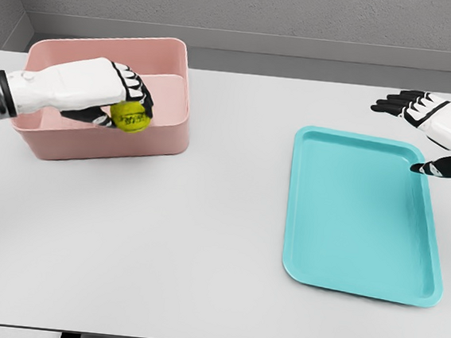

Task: Put the tennis from the blue tray into the pink basket with both arms

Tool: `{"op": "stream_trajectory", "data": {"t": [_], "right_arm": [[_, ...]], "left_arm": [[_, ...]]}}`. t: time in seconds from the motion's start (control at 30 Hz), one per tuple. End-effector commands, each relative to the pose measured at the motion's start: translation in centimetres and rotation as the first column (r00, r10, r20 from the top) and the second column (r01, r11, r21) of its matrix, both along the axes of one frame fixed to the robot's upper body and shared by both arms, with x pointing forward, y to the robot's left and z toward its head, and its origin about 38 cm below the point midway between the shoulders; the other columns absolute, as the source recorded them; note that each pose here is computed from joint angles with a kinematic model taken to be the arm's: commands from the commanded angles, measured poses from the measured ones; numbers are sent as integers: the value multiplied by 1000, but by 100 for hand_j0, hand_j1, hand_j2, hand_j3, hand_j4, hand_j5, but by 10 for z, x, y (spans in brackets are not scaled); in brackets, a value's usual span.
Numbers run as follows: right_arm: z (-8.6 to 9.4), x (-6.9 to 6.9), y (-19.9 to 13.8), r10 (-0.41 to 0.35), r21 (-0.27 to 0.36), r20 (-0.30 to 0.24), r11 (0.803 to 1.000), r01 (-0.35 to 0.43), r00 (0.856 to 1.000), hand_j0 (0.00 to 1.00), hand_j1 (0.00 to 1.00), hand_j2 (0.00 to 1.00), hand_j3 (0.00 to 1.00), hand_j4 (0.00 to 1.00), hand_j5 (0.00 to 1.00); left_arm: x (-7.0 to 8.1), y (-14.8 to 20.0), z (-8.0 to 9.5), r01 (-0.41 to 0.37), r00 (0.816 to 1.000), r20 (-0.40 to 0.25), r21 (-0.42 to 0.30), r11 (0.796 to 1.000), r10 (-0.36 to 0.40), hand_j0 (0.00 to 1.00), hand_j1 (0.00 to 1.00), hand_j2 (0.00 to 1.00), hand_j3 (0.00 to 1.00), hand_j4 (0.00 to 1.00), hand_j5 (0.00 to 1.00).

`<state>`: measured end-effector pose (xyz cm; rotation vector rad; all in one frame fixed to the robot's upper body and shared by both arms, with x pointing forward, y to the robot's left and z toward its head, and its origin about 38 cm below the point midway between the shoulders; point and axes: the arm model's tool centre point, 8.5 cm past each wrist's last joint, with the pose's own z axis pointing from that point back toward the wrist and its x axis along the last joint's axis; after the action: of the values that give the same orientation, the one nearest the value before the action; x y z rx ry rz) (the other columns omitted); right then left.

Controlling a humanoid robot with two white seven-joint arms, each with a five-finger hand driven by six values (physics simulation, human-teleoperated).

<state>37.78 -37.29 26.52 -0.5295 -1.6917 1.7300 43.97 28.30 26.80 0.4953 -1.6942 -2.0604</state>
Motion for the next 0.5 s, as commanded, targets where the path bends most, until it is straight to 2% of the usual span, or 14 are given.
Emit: {"op": "stream_trajectory", "data": {"t": [0.0,0.13,0.17,0.2,0.23,0.27,0.4,0.47], "right_arm": [[1,0,0,-1,6,-1,1000,1,1000,100,100,100,100,100,100],[1,0,0,0,7,-2,1000,0,1000,100,100,100,100,100,100],[0,0,0,-1,6,-2,1000,1,1000,100,100,100,100,100,100],[1,0,0,0,5,-1,1000,0,1000,100,100,100,100,100,100],[1,0,0,0,6,-2,1000,0,1000,100,100,100,100,100,100],[1,0,0,0,6,-2,1000,0,1000,100,100,100,100,100,100],[0,-1,0,0,5,-3,1000,0,1000,100,100,100,100,100,100],[1,-1,0,1,6,-2,1000,-1,1000,100,100,100,100,100,100]], "left_arm": [[13,8,-8,-49,998,-30,-29,998,48,59,59,59,59,59,59],[63,18,4,-173,985,-31,-99,980,171,59,59,59,59,59,59],[80,26,8,-228,974,-42,-129,965,224,59,59,59,59,59,59],[89,36,8,-276,961,-73,-141,951,268,61,61,61,61,61,61],[90,42,12,-289,957,-67,-159,944,282,86,86,86,86,86,86],[89,44,13,-293,956,-67,-168,941,285,100,100,100,100,100,100],[79,45,0,-281,959,-82,-154,947,272,100,100,100,100,100,100],[71,61,-2,-301,952,-110,-179,937,285,100,100,100,100,100,100]]}}
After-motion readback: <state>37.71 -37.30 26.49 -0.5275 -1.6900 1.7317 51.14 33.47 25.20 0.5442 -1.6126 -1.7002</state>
